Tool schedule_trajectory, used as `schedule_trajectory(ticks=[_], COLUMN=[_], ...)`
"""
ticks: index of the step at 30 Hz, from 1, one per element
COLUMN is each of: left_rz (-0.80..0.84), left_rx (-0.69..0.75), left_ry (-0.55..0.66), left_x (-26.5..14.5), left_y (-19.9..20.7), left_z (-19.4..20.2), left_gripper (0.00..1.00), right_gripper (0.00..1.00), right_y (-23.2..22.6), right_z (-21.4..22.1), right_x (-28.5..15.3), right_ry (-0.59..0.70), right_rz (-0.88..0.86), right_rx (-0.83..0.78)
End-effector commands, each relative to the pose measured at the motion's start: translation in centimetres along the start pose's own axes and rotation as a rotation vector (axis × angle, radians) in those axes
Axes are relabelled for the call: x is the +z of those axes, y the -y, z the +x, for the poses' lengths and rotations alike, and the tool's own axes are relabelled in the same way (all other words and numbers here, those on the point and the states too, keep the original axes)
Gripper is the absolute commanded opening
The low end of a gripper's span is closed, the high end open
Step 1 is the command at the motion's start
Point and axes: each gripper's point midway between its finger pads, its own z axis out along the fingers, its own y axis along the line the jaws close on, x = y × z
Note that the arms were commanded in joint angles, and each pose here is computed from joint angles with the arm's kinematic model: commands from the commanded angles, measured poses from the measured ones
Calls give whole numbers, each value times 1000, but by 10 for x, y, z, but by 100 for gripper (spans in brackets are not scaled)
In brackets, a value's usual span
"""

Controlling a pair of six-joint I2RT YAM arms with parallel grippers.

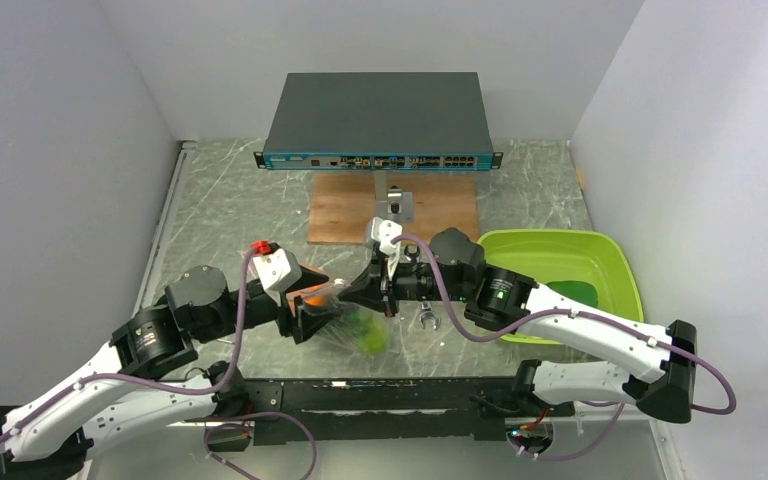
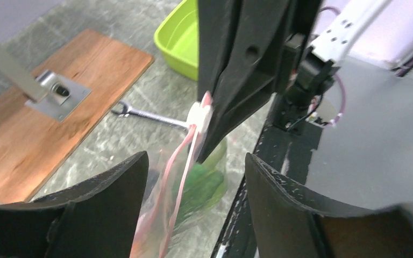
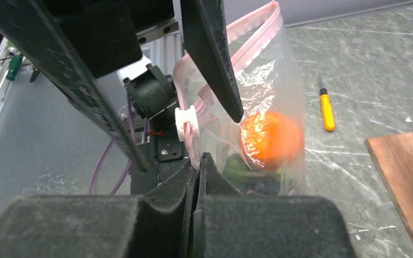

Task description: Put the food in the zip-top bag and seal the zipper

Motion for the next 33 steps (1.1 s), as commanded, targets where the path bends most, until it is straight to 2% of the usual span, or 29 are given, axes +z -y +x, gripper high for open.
schedule_trajectory(ticks=[1, 5, 7, 10, 18, 19, 22, 25, 30, 33], left_rz=[181, 222, 247, 304, 338, 340, 332, 283, 198, 181], left_rx=[-18, 43, 65, 85, 129, 128, 127, 124, 111, 106], left_ry=[122, 130, 96, 37, 17, 16, -7, -39, -49, -67], left_x=[-11, -12, -6, 0, 3, 2, 0, 0, 5, 8], left_y=[35, 41, 45, 52, 55, 56, 54, 45, 30, 26], left_z=[-44, -61, -61, -57, -48, -47, -40, -32, -28, -23], left_gripper=[73, 76, 75, 66, 46, 46, 56, 59, 74, 74], right_gripper=[0, 0, 0, 0, 0, 0, 0, 0, 0, 0], right_y=[-20, -22, -23, -24, -28, -27, -28, -28, -29, -28], right_z=[-19, -17, -18, -18, -18, -18, -15, -14, -14, -14], right_x=[-7, -9, -9, -10, -14, -14, -14, -14, -13, -13], right_ry=[30, 29, 28, 24, 19, 17, 11, 9, 6, 5], right_rz=[-103, -114, -120, -121, -137, -137, -138, -144, -151, -148], right_rx=[-56, -54, -55, -60, -69, -69, -71, -71, -71, -70])
